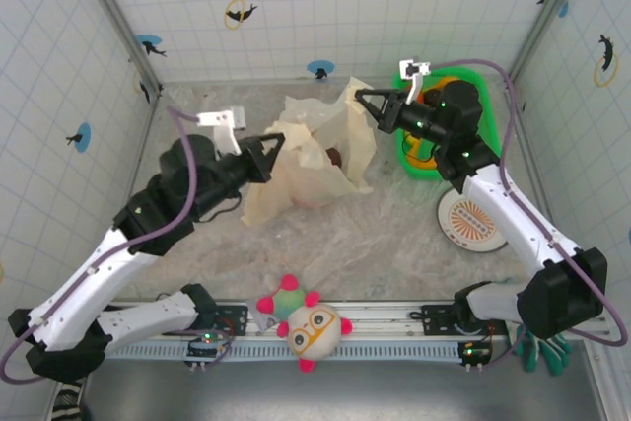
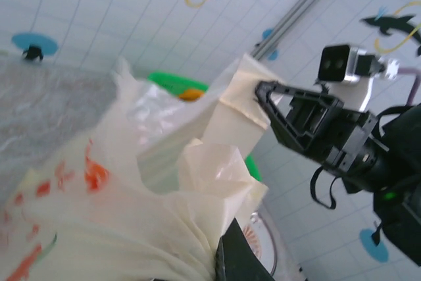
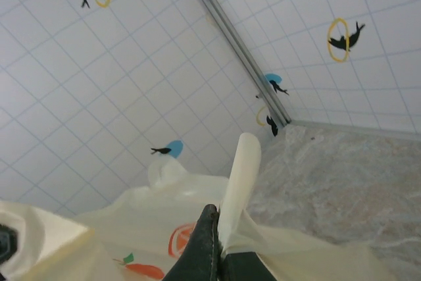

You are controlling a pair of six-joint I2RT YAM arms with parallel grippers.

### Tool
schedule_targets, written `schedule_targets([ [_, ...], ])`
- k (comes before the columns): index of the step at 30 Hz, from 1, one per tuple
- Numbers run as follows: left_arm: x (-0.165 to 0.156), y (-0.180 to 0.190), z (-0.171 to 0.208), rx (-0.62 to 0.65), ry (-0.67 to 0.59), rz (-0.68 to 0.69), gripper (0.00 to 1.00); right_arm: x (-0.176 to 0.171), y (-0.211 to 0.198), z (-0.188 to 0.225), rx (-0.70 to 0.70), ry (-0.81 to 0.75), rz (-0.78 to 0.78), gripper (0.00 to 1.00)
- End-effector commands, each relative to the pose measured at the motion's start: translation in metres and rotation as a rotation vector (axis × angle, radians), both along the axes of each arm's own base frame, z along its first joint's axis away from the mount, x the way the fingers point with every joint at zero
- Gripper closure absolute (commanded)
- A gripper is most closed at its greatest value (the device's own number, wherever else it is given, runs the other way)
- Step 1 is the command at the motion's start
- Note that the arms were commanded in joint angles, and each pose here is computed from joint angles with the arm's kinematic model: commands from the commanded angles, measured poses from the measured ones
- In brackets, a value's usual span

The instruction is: Place the fake fruits into the plastic bag and tie a complex knot

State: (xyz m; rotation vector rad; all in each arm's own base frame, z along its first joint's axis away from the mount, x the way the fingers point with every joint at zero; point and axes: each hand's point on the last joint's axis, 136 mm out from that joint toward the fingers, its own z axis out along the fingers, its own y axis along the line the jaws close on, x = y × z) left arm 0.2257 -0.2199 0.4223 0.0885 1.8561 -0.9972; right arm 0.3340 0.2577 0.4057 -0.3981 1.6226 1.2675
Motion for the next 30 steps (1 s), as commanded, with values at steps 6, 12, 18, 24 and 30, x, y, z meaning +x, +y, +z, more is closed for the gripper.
schedule_targets([
  [6, 0.02, 0.012, 0.053, -0.084, -0.162, -0.07, 1.0, -0.03, -0.025, 0.093, 0.104, -0.174, -0.039, 1.0],
  [12, 0.035, 0.012, 0.028, -0.162, -0.117, -0.112, 1.0, -0.028, -0.047, 0.066, 0.072, -0.113, -0.116, 1.0],
  [18, 0.049, -0.02, -0.033, -0.278, 0.037, -0.251, 1.0, -0.01, -0.063, 0.001, 0.022, 0.015, -0.179, 1.0],
  [24, 0.055, -0.036, -0.03, -0.306, 0.059, -0.333, 1.0, -0.001, -0.071, -0.011, -0.035, 0.029, -0.177, 0.74],
  [30, 0.071, -0.036, -0.023, -0.355, 0.084, -0.38, 1.0, -0.009, -0.12, 0.015, -0.232, -0.165, -0.342, 0.23],
])
